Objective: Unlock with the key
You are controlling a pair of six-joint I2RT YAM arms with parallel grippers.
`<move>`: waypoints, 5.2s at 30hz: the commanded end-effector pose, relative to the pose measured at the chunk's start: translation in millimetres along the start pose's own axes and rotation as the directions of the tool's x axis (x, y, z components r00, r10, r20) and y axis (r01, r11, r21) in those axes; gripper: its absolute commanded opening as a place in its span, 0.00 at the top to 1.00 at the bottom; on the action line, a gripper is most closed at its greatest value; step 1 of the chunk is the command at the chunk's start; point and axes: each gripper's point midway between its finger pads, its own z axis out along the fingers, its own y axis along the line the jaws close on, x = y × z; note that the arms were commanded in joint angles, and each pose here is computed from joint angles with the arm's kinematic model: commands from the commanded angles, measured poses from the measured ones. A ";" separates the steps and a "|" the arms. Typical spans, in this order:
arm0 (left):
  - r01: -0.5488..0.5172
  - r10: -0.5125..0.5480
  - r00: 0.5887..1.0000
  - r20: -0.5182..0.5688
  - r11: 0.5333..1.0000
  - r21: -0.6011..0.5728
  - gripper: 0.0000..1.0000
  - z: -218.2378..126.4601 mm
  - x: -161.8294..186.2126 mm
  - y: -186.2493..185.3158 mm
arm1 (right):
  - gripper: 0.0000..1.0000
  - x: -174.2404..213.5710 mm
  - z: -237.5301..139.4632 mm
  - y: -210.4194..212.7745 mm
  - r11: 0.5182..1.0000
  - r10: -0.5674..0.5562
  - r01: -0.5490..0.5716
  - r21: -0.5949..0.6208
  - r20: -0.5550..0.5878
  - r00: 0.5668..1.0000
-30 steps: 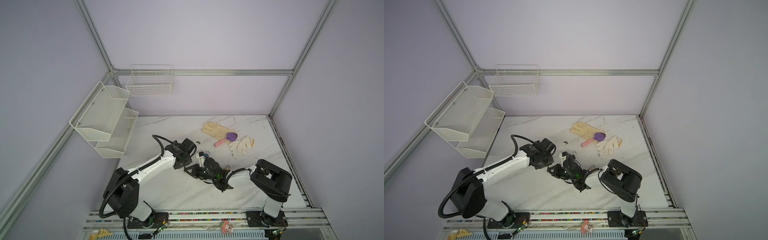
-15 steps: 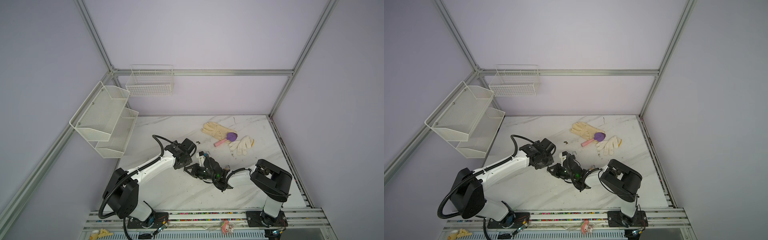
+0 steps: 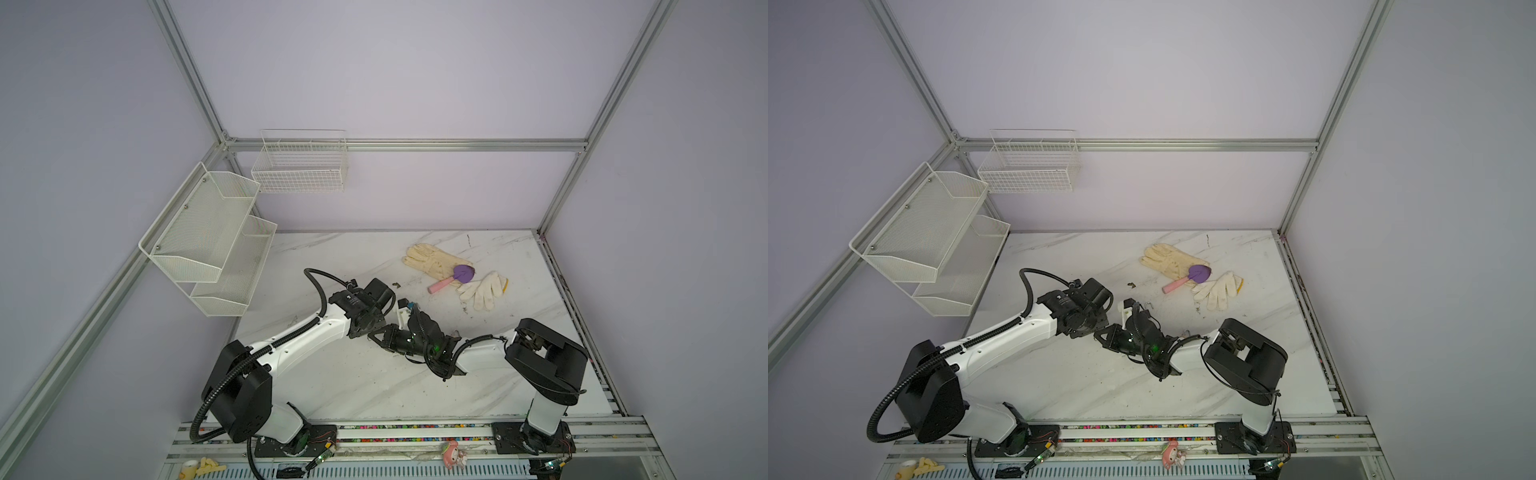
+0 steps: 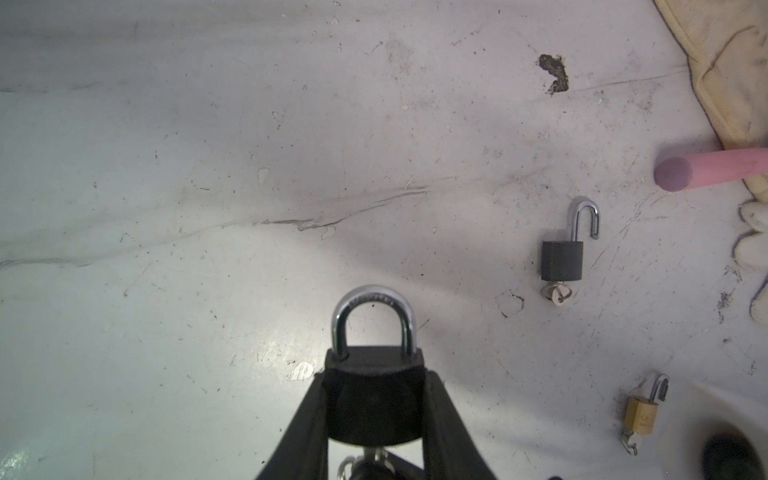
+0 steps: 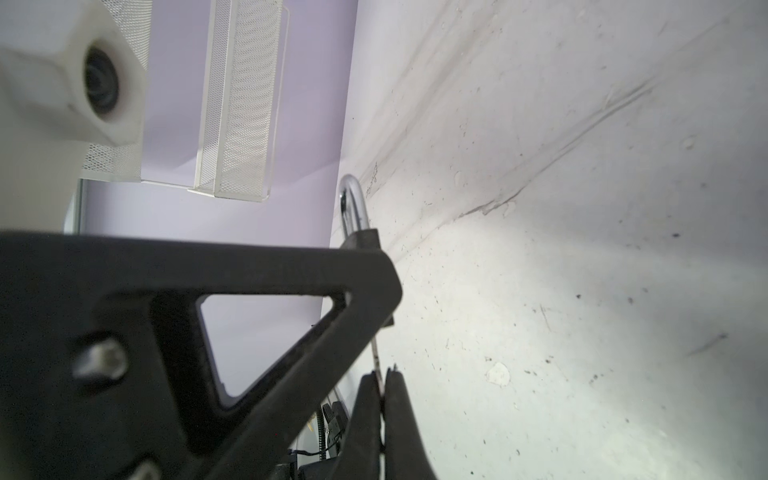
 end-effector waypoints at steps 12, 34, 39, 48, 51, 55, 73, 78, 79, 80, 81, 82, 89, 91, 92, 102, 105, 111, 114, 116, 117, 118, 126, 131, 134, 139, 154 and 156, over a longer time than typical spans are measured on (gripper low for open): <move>-0.063 0.091 0.988 -0.125 0.976 0.209 0.99 -55.6 42.0 -40.8 | 1.00 -71.8 -66.2 110.2 0.924 -0.077 0.171 -0.343 0.271 0.960; -0.063 -0.039 0.973 0.227 0.903 0.425 0.99 -114.6 -49.1 -45.2 | 0.82 -47.3 -85.9 118.5 0.931 -0.009 0.034 -0.363 0.070 0.998; -0.158 0.016 0.911 0.411 0.936 0.315 1.00 -121.5 -77.0 -30.1 | 0.50 -50.7 -98.6 81.1 0.982 -0.178 0.183 -0.049 0.101 0.979; -0.489 0.195 0.680 0.707 0.839 0.238 1.00 -91.2 -60.7 -16.6 | 0.39 -94.1 -118.1 70.6 0.874 -0.401 0.367 0.320 0.044 0.915; -0.563 0.188 0.600 0.777 0.790 0.243 1.00 -90.2 -52.1 -17.4 | 0.32 -105.6 -113.1 78.4 0.822 -0.467 0.434 0.369 0.001 0.884; -0.636 0.201 0.533 0.822 0.735 0.234 1.00 -92.8 -44.4 -24.4 | 0.32 -107.6 -85.7 67.5 0.740 -0.518 0.526 0.419 -0.143 0.843; -0.720 0.274 0.491 0.827 0.663 0.207 1.00 -86.8 -35.6 -42.0 | 0.30 -123.4 -75.5 118.2 0.602 -0.667 0.656 0.456 -0.164 0.726; -0.721 0.269 0.485 0.832 0.661 0.207 1.00 -90.8 -37.8 -44.0 | 0.30 -92.2 -49.1 105.9 0.572 -0.656 0.701 0.426 -0.275 0.703; -0.722 0.268 0.482 0.834 0.660 0.206 1.00 -91.9 -38.1 -44.2 | 0.30 -94.1 -48.6 102.0 0.571 -0.648 0.689 0.446 -0.271 0.712; -0.723 0.265 0.481 0.836 0.658 0.208 1.00 -93.3 -38.4 -44.5 | 0.30 -98.6 -49.2 99.5 0.566 -0.644 0.677 0.471 -0.261 0.720; -0.725 0.263 0.480 0.837 0.657 0.209 1.00 -94.5 -37.8 -44.0 | 0.30 -103.9 -51.5 98.2 0.552 -0.646 0.669 0.498 -0.251 0.721; -0.725 0.262 0.479 0.838 0.656 0.209 1.00 -95.4 -37.8 -43.6 | 0.30 -106.5 -52.5 97.1 0.542 -0.649 0.667 0.511 -0.250 0.719; -0.724 0.246 0.464 0.851 0.659 0.204 1.00 -103.7 -38.5 -37.9 | 0.30 -113.1 -48.7 83.6 0.516 -0.628 0.667 0.537 -0.292 0.721; -0.727 0.245 0.456 0.856 0.658 0.200 1.00 -105.5 -38.3 -36.4 | 0.30 -115.8 -48.2 81.2 0.502 -0.625 0.670 0.546 -0.307 0.718; -0.728 0.244 0.454 0.857 0.657 0.198 1.00 -106.1 -38.2 -35.9 | 0.30 -117.1 -48.9 81.1 0.494 -0.625 0.671 0.553 -0.311 0.717; -0.744 0.261 0.437 0.860 0.642 0.183 1.00 -103.9 -34.5 -34.7 | 0.30 -132.4 -60.7 81.6 0.477 -0.602 0.655 0.586 -0.325 0.729; -0.746 0.263 0.434 0.862 0.641 0.180 1.00 -103.7 -33.9 -34.2 | 0.31 -131.0 -60.8 75.6 0.464 -0.589 0.665 0.585 -0.357 0.725; -0.746 0.259 0.421 0.869 0.644 0.169 1.00 -105.8 -35.0 -31.8 | 0.32 -130.2 -64.0 73.6 0.463 -0.580 0.670 0.580 -0.373 0.724; -0.742 0.257 0.415 0.873 0.651 0.161 1.00 -106.1 -36.0 -29.8 | 0.33 -131.3 -68.1 71.9 0.469 -0.571 0.667 0.579 -0.378 0.729; -0.731 0.263 0.422 0.867 0.665 0.155 1.00 -103.2 -37.9 -28.5 | 0.33 -130.2 -71.4 72.7 0.483 -0.563 0.663 0.573 -0.376 0.736; -0.716 0.266 0.438 0.859 0.681 0.154 1.00 -98.9 -39.4 -26.3 | 0.32 -131.4 -74.0 74.1 0.494 -0.560 0.654 0.573 -0.366 0.743; -0.686 0.262 0.463 0.847 0.711 0.155 1.00 -93.2 -42.4 -22.7 | 0.31 -136.4 -77.7 74.4 0.503 -0.560 0.643 0.578 -0.349 0.752; -0.493 0.330 0.775 0.539 0.849 0.189 1.00 -20.1 -33.1 -26.4 | 0.17 -222.7 -150.3 15.5 0.579 -0.544 0.312 0.753 0.071 0.836; -0.421 0.396 0.880 0.263 0.906 0.045 1.00 32.2 -19.3 -25.8 | 0.09 -254.5 -201.6 -48.3 0.560 -0.535 0.103 0.822 0.264 0.802; -0.427 0.429 0.894 0.130 0.903 -0.043 1.00 57.4 -8.7 -20.3 | 0.06 -261.2 -225.4 -73.1 0.534 -0.544 0.026 0.845 0.320 0.775; -0.427 0.431 0.902 0.027 0.901 -0.080 1.00 78.1 3.5 -14.0 | 0.03 -265.9 -253.5 -93.1 0.494 -0.564 -0.048 0.868 0.362 0.742; -0.189 0.209 0.920 0.331 0.978 -0.092 0.00 4.9 -104.6 30.7 | 0.03 -304.2 -318.6 -167.0 0.368 -0.730 -0.176 0.913 0.401 0.554; -0.092 0.181 0.851 0.493 0.976 -0.199 0.00 -23.0 -150.6 81.7 | 0.03 -307.8 -311.6 -177.7 0.376 -0.758 -0.125 0.918 0.382 0.528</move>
